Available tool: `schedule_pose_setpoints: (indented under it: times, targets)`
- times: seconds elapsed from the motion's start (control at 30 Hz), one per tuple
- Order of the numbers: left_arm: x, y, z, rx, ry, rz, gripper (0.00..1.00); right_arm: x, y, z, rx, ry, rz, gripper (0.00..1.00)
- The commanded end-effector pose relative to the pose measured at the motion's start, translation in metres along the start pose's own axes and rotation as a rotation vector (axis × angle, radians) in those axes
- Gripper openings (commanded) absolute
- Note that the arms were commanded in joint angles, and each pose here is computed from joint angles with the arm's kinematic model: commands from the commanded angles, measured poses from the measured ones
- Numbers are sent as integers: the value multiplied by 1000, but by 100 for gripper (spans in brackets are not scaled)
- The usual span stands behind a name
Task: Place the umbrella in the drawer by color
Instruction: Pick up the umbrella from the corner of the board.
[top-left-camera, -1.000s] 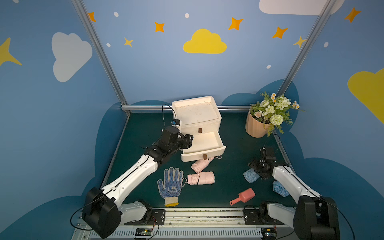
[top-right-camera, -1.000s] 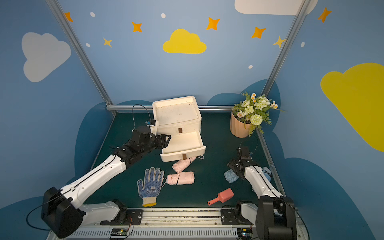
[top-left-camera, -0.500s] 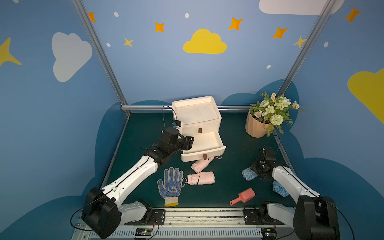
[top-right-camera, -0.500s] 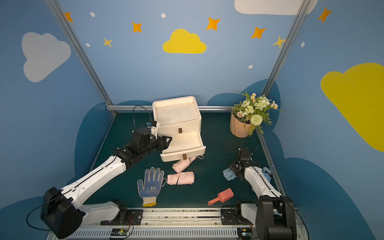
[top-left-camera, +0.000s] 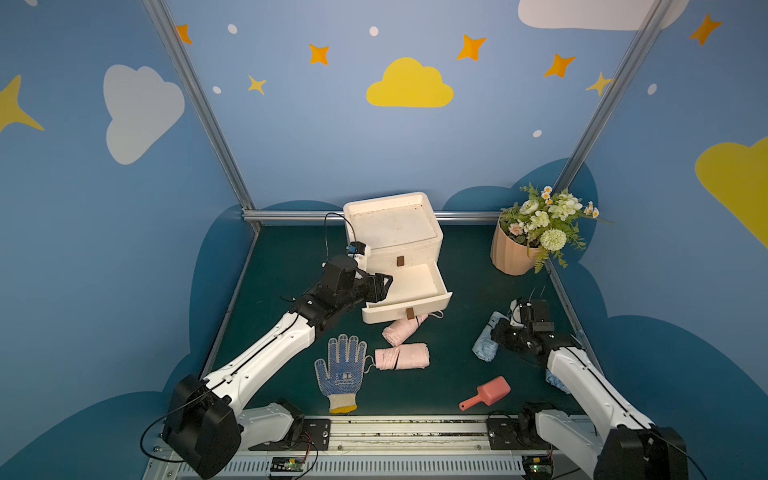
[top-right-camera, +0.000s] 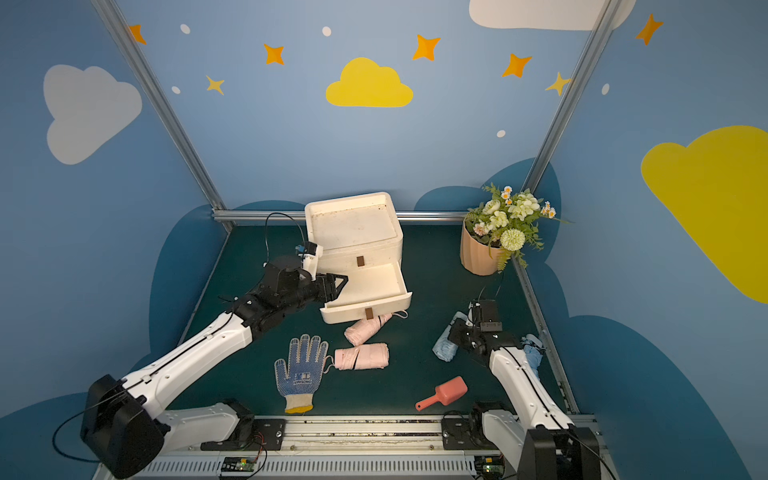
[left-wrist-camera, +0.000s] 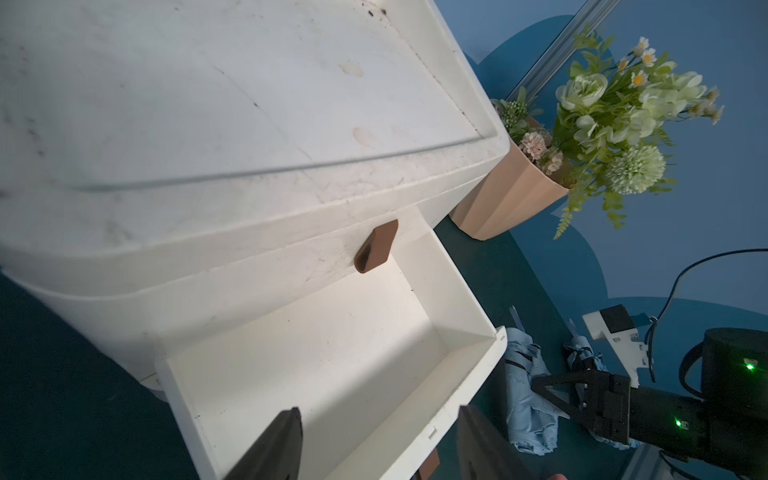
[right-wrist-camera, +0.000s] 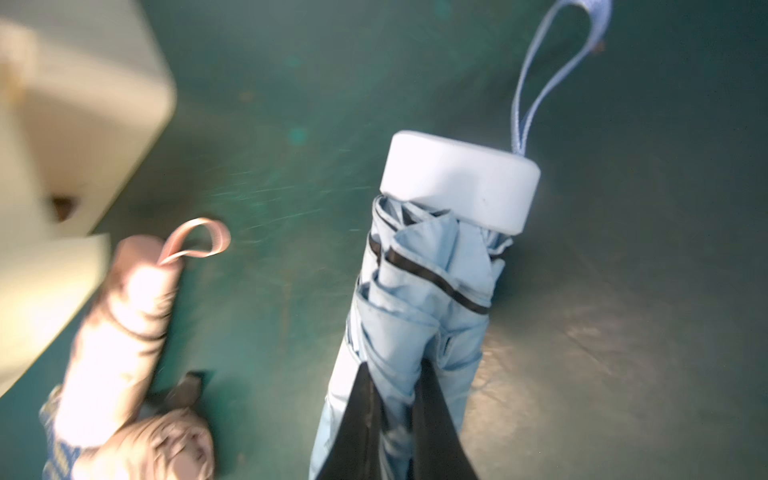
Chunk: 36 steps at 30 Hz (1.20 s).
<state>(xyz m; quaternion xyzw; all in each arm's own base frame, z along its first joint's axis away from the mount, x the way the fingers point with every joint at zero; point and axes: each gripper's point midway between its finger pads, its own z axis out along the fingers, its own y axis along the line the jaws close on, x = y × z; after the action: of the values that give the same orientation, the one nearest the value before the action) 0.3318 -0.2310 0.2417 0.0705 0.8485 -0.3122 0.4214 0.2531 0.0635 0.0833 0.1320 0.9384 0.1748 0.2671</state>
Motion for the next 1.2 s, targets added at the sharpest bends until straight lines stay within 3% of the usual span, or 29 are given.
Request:
schedule_pose_setpoints:
  times: [0.0,0.23,0.53,0.73,0.97,1.07,1.17]
  targets:
    - [-14,-32,-12,138,-27,36,64,-39,55,-34,-179,-169,-250,0]
    - [-12,-80,-19,318,18,67,64,-64,140,-96,-354,-380,-640,0]
    - [1,-131,-26,513,75,148,69,-31,220,-151,-699,-536,-1062,0]
    - [13,-152,-24,601,109,149,71,-18,234,-162,-751,-564,-1131,0]
    - [24,-165,-7,614,134,139,68,3,249,-167,-841,-561,-1192,0]
    - [30,-169,-1,614,156,138,60,6,251,-164,-834,-552,-1211,0]
    - [31,-168,4,600,156,134,42,7,252,-162,-825,-550,-1217,0]
